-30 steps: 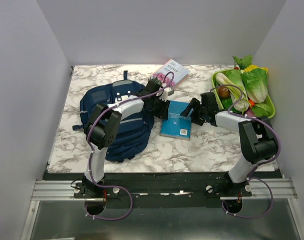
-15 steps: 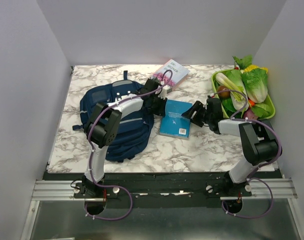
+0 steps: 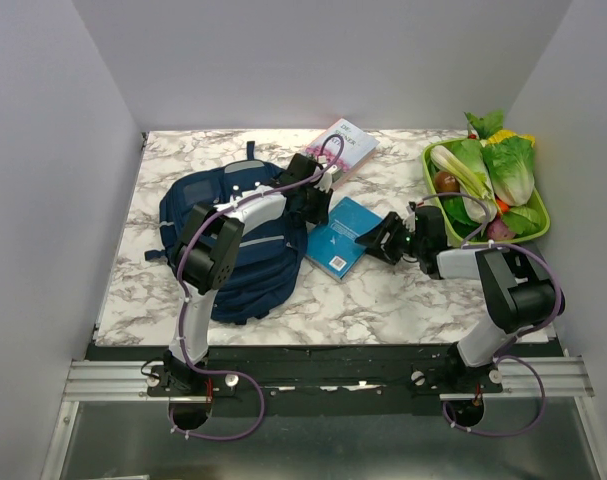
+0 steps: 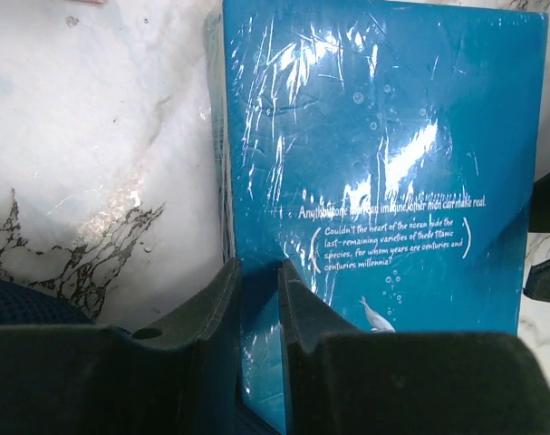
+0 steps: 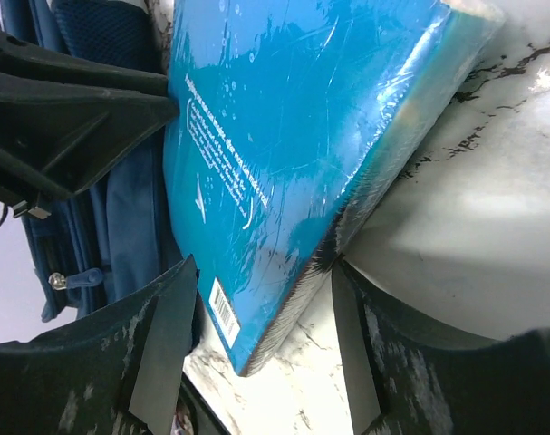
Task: Pack the student bag
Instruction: Pick up the book from the center of the board.
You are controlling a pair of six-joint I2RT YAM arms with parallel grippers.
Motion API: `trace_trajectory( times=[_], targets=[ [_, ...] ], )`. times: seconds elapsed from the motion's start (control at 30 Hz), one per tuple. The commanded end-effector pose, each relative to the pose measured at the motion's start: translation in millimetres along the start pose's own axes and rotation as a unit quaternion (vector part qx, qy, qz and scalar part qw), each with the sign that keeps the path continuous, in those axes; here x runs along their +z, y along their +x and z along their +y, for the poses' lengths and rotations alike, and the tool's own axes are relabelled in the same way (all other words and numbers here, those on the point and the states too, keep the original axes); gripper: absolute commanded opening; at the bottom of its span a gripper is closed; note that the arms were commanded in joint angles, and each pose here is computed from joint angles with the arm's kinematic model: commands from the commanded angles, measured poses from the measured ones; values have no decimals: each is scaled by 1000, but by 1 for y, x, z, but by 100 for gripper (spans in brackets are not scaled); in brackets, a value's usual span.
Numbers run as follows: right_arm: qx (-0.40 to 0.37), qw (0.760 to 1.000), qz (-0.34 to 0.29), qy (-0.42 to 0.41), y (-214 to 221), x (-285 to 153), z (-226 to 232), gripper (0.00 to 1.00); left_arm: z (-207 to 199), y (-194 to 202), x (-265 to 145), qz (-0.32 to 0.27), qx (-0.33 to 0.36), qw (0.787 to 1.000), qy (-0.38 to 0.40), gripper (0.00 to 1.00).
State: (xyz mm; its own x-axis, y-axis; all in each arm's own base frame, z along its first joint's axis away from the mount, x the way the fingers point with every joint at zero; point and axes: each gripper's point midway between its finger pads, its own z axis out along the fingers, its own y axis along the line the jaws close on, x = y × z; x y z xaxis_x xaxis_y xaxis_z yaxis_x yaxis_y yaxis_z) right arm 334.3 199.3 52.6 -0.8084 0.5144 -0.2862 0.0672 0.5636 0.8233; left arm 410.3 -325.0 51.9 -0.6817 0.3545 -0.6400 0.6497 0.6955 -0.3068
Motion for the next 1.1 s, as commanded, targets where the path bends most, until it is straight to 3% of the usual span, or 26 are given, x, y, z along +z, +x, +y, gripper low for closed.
trace_trajectory(
  times=[0.0,0.4,0.57,0.8,1.07],
  targets=[
    [-89,976,-35,-198,-27,-18,120,67,-44,49,24,70,-16,994,78,27],
    [-139,960,-100,-224,-60,-35,166,66,-50,56,26,79,-22,993,90,27],
    [-129,961,-96,-224,-49,-28,156,66,-55,55,25,78,-26,992,100,26],
    [-95,985,-64,-130,-33,3,99,67,-58,58,25,81,-28,991,105,26],
    [-83,989,-43,-117,-34,25,95,66,-61,56,25,78,-27,990,111,24]
  ],
)
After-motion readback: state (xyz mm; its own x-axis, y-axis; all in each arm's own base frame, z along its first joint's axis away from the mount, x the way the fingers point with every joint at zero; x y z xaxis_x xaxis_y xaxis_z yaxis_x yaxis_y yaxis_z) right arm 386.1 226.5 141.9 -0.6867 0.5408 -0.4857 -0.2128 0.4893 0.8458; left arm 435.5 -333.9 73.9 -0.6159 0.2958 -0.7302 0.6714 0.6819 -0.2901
